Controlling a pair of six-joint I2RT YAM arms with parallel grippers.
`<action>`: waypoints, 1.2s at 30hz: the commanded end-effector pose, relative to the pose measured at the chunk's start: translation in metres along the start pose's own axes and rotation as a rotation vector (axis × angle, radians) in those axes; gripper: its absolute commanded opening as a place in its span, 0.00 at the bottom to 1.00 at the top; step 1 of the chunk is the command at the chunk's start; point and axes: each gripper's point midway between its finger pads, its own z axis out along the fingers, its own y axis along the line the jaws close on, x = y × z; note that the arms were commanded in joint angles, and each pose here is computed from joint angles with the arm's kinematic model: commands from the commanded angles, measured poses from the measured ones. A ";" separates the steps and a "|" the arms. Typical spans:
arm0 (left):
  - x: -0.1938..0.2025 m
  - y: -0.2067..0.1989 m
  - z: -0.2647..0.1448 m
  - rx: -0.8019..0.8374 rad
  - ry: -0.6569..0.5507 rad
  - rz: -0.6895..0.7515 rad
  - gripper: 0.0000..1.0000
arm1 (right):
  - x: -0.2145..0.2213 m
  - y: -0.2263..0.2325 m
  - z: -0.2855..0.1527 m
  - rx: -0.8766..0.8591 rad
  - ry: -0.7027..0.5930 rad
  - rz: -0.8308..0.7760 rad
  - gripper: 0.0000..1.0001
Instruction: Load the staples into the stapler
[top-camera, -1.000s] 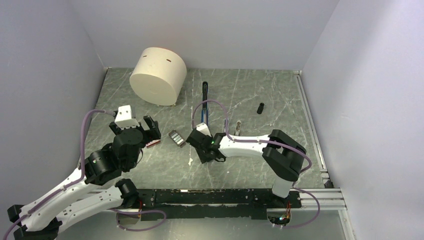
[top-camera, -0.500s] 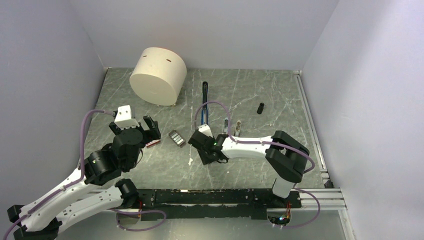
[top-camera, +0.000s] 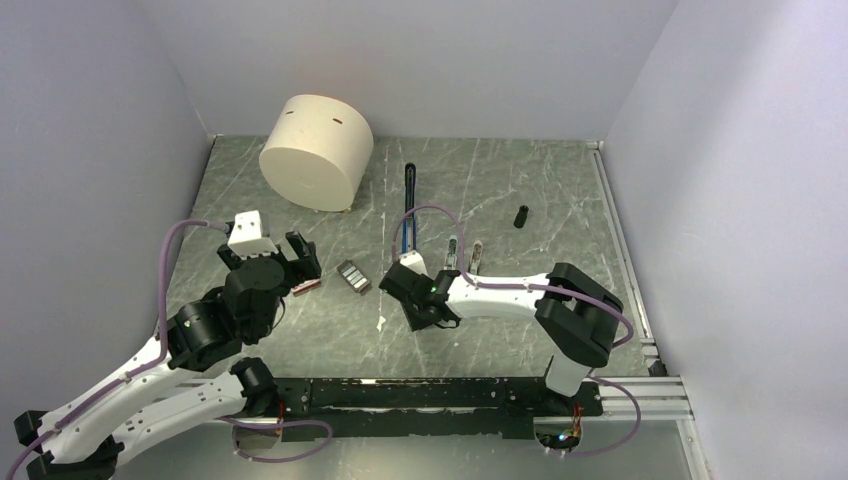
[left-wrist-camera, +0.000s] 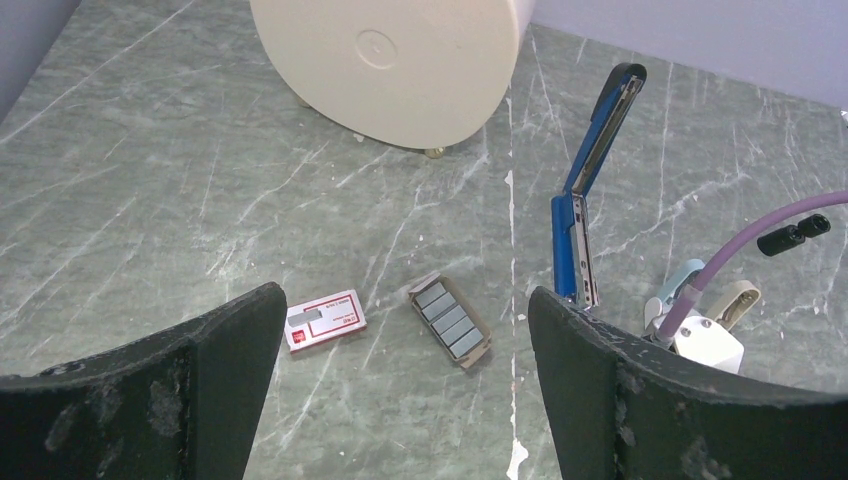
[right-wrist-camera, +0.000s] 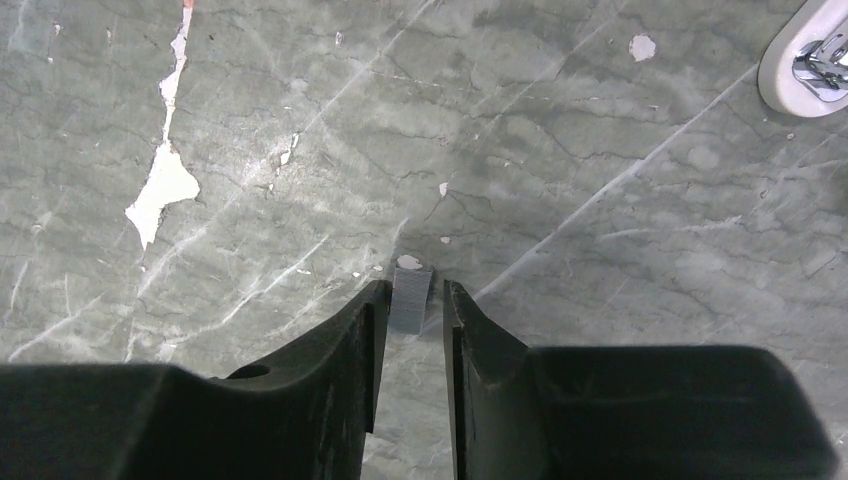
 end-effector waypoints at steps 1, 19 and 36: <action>-0.007 -0.005 -0.002 0.023 -0.013 -0.027 0.95 | 0.007 -0.005 -0.001 0.013 0.012 -0.004 0.30; -0.009 -0.004 -0.002 0.019 -0.020 -0.032 0.95 | -0.007 0.003 0.006 0.035 0.000 0.032 0.38; -0.009 -0.004 -0.002 0.020 -0.019 -0.034 0.95 | -0.019 -0.009 0.000 0.086 -0.055 0.056 0.22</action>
